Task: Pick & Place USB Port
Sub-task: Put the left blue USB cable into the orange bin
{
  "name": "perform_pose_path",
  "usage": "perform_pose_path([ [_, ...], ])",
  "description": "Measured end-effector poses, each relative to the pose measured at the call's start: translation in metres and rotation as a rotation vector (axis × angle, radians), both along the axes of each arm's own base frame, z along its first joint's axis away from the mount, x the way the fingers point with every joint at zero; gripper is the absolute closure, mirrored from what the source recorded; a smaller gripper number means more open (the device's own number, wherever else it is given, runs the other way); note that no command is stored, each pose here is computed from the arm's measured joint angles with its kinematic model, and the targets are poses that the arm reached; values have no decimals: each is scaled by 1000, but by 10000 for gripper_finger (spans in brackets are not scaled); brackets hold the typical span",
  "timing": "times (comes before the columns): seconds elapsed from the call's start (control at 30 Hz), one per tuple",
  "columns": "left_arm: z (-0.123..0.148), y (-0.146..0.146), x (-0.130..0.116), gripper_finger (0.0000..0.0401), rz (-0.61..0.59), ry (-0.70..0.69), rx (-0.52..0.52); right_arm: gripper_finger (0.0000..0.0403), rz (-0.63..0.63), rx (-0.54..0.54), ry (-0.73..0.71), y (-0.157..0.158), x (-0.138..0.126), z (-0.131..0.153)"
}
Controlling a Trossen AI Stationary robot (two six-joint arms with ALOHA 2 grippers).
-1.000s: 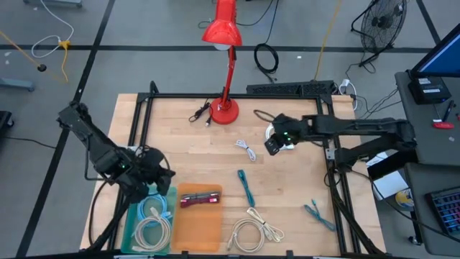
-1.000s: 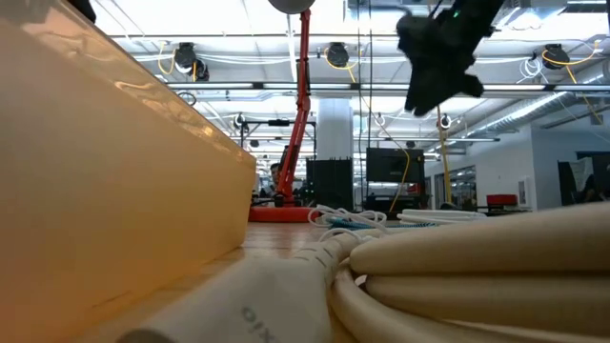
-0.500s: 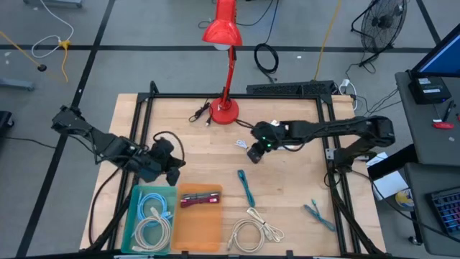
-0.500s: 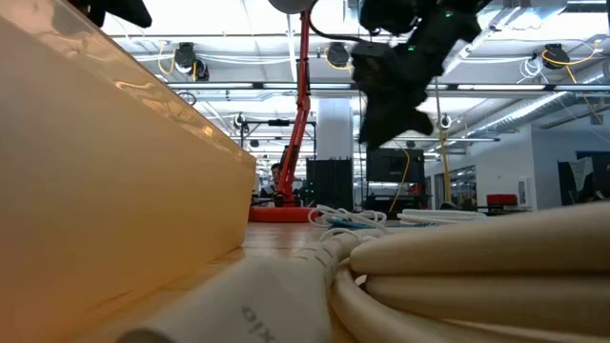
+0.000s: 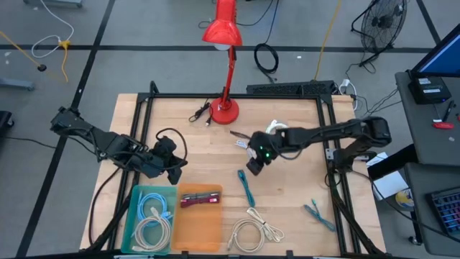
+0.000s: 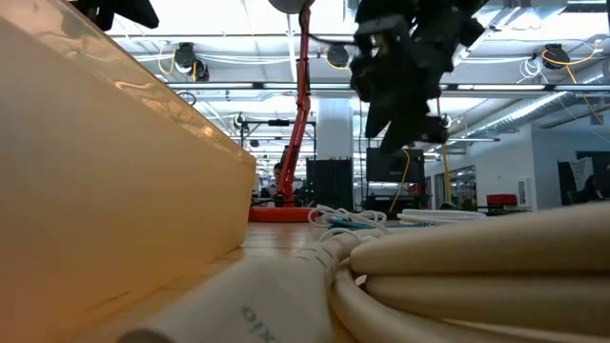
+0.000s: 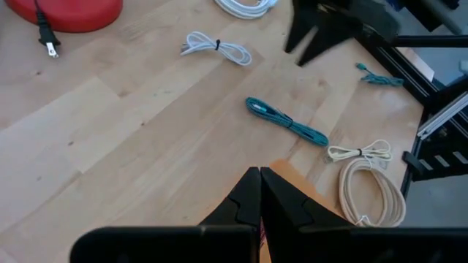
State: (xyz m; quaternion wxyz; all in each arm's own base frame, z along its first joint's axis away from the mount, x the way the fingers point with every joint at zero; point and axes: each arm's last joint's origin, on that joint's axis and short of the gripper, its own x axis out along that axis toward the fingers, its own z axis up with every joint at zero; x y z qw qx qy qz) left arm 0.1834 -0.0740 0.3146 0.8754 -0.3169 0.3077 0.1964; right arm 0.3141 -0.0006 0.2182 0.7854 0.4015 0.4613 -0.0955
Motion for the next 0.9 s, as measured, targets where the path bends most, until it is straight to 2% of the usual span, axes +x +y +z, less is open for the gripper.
perform_pose_path([
  [0.07, 0, 0, 0, 396, 5, -1, -5, 240, -4, 27, 6, 14, 0, 1],
  [0.23, 0, 1, 0, 396, 25, -10, 7, 240, 2, 11, 30, 43, -1, -3],
  [0.4, 0, 1, 0, 396, 25, -12, 20, 240, 16, -13, 76, 61, 2, -18],
  [0.7, 1, 1, 1, 396, 26, -15, -7, 240, 44, 22, 93, 76, 26, -65],
  [0.9, 4, -4, 3, 396, 1, -60, -47, 240, 73, -16, 137, 72, 29, -82],
])
